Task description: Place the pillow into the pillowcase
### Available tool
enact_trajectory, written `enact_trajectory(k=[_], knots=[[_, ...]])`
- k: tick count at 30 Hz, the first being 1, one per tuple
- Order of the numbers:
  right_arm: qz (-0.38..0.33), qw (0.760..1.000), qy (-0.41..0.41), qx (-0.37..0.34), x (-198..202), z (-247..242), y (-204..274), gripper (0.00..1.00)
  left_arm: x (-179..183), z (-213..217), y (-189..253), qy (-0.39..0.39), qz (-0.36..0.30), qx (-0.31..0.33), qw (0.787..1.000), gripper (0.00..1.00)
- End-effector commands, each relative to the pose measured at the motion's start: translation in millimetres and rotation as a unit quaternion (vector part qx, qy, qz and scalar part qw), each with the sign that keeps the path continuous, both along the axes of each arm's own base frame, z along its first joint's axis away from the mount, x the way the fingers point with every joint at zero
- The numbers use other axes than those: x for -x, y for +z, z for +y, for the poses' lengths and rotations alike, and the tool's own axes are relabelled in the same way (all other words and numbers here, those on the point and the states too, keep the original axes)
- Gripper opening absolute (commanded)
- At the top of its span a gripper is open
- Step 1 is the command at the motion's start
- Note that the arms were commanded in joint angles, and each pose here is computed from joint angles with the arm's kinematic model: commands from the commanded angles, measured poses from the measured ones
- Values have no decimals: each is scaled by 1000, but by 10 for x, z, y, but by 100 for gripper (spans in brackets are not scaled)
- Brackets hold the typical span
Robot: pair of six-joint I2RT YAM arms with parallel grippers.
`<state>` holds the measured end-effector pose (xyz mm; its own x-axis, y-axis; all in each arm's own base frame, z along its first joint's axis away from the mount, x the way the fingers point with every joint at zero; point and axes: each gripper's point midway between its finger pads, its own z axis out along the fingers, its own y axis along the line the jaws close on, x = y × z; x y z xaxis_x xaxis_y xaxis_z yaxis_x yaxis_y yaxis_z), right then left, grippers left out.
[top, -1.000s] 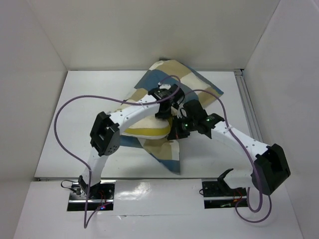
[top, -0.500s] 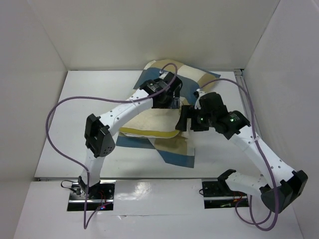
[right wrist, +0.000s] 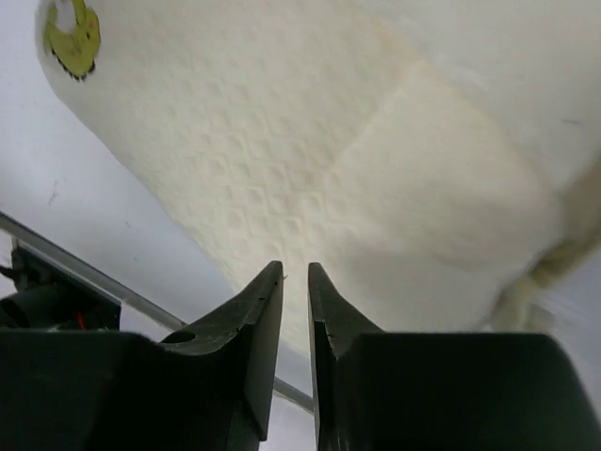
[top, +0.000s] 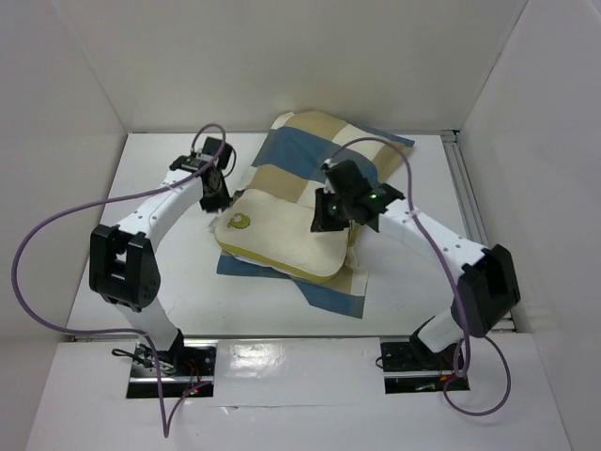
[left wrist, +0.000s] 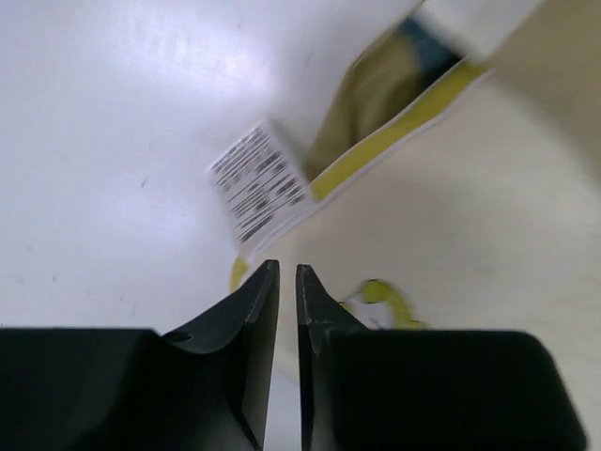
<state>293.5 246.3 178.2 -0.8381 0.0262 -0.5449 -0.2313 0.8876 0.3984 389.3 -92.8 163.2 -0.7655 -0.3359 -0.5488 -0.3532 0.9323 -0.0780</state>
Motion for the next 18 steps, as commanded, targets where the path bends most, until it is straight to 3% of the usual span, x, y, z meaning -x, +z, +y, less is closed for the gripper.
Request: enact_trajectory(k=[1,3,6,8,11,14,15,16,18], knots=[[7,999,38,-35,5,366,-137,24,278,-64,-470,-9,56,34,998,26],[25,999,31,-21,20,340,-337,25,342,-228,-603,-27,70,77,994,22],[51,996,-35,60,-100,-70,-666,29,527,-707,-697,-99,85,103,986,18],[36,987,-96,127,-303,-472,-723,29,711,-1262,-617,-173,86,129,973,18],[1,975,-127,184,-387,-773,-581,32,869,-1830,-283,-262,56,128,955,27],[-37,982,-108,153,-443,-687,-246,47,813,-1724,1,-260,21,111,959,57],[-53,986,-92,132,-460,-563,-160,68,778,-1615,39,-251,15,111,961,66],[-67,988,-79,116,-469,-466,-52,78,788,-1547,87,-254,15,124,959,80],[-81,990,-47,104,-466,-221,69,89,743,-1210,137,-217,1,128,968,90]])
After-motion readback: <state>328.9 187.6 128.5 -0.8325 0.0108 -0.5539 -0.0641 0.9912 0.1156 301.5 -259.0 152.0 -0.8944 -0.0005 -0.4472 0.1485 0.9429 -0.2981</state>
